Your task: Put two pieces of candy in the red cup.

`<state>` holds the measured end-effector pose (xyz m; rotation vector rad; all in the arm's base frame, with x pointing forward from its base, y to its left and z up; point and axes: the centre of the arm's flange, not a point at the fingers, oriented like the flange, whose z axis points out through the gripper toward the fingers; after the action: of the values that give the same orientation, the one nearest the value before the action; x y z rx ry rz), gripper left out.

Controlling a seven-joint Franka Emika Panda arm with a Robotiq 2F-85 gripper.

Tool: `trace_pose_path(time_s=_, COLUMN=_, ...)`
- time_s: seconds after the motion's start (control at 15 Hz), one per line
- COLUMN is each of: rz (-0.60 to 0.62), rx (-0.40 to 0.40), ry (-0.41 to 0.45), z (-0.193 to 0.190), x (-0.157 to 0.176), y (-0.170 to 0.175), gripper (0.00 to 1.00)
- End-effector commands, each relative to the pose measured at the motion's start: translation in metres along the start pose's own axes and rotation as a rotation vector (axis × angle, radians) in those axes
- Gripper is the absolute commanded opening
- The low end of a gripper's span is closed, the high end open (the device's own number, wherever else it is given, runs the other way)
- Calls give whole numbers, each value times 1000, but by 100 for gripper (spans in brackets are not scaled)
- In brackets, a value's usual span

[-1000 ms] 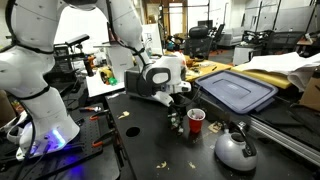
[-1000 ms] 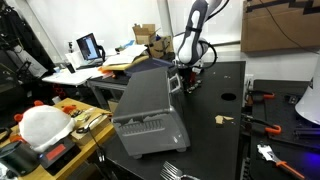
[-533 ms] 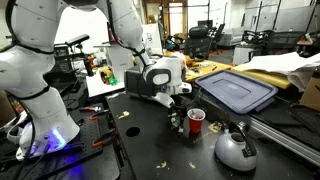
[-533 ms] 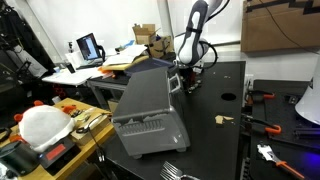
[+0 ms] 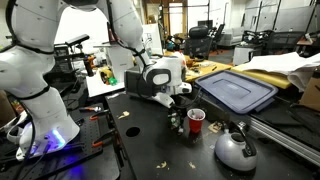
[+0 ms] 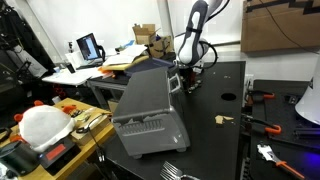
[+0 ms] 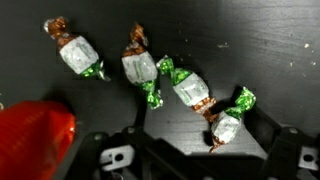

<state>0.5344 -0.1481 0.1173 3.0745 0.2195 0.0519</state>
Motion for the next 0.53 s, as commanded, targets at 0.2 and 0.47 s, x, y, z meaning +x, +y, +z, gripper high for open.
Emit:
trace_pose_path(time_s=0.2, rz=-55, rx=-5, ry=1, z=-6, x=3, y=-16, gripper=100)
trace_pose_path(time_s=0.47, rz=-98, rx=-1, ry=-2, z=-6, x=7, y=-29, gripper=100)
